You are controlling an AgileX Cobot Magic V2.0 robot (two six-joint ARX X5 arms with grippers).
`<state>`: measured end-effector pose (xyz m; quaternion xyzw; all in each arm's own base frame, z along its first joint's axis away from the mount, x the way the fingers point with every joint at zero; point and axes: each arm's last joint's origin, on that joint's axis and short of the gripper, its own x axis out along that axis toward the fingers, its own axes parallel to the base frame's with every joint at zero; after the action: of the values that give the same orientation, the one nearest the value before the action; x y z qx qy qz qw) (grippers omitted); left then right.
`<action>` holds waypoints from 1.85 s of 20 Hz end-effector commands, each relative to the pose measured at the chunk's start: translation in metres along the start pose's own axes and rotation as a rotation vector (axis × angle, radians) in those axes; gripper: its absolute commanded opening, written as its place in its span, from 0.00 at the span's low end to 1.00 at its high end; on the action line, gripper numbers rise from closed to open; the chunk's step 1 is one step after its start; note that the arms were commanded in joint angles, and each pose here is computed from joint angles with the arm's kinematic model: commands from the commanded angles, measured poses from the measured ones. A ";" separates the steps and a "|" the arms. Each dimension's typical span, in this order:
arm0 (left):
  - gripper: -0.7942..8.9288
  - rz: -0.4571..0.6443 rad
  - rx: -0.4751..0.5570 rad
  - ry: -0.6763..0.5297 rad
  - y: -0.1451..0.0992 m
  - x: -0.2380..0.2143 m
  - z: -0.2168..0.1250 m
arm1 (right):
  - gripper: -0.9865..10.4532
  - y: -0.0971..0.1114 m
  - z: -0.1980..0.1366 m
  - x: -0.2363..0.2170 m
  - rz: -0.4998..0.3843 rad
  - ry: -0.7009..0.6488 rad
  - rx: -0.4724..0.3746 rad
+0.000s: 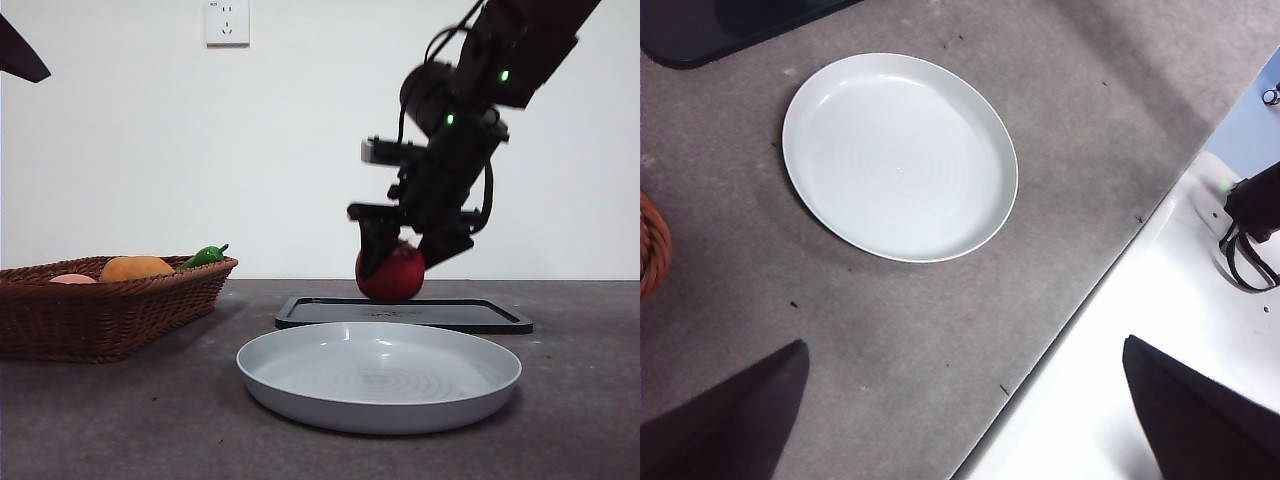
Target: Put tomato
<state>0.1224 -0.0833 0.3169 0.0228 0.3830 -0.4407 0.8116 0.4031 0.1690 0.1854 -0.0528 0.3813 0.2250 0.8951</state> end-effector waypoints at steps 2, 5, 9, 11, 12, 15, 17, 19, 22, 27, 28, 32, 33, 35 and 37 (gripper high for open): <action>0.59 -0.007 0.011 -0.012 -0.002 -0.002 0.004 | 0.23 -0.002 -0.004 0.017 -0.002 0.013 0.009; 0.59 -0.007 0.011 -0.012 -0.002 -0.002 0.004 | 0.27 -0.003 -0.008 0.020 -0.001 0.043 0.012; 0.59 -0.007 0.012 -0.012 -0.002 -0.002 0.004 | 0.46 -0.002 -0.008 0.020 0.002 0.045 0.014; 0.59 -0.007 0.011 -0.012 -0.002 -0.002 0.004 | 0.55 -0.001 -0.005 0.017 0.004 0.032 0.013; 0.59 -0.007 0.011 -0.012 -0.002 -0.002 0.004 | 0.55 -0.001 -0.002 0.013 0.003 0.020 0.012; 0.59 -0.007 0.012 -0.012 -0.002 -0.002 0.004 | 0.55 0.001 0.008 -0.005 0.003 -0.010 0.008; 0.59 -0.007 0.012 -0.012 -0.002 -0.002 0.004 | 0.55 0.003 0.015 -0.026 0.002 -0.013 0.009; 0.59 -0.007 0.013 -0.013 -0.002 -0.002 0.004 | 0.55 0.006 0.026 -0.060 0.003 -0.031 0.007; 0.59 -0.007 0.013 -0.013 -0.002 -0.002 0.004 | 0.55 0.014 0.040 -0.128 0.004 -0.097 0.000; 0.59 -0.006 0.014 -0.015 -0.002 -0.002 0.004 | 0.55 0.025 0.031 -0.231 0.005 -0.130 -0.005; 0.59 -0.006 0.014 -0.015 -0.002 -0.002 0.004 | 0.55 0.027 0.026 -0.246 0.007 -0.132 -0.007; 0.59 -0.006 0.016 -0.016 -0.002 -0.002 0.004 | 0.55 0.037 -0.004 -0.296 0.027 -0.181 -0.026; 0.59 -0.006 0.016 -0.017 -0.002 -0.002 0.004 | 0.55 0.040 -0.015 -0.304 0.040 -0.191 -0.033; 0.59 -0.006 0.016 -0.018 -0.002 -0.002 0.005 | 0.55 0.046 -0.039 -0.316 0.104 -0.201 -0.037; 0.59 -0.006 0.016 -0.018 -0.002 -0.002 0.005 | 0.55 0.051 -0.065 -0.321 0.161 -0.198 -0.039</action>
<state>0.1227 -0.0835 0.3172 0.0229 0.3806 -0.4411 0.8124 0.1417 0.0795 0.3697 -0.0275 0.2875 0.3070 0.9068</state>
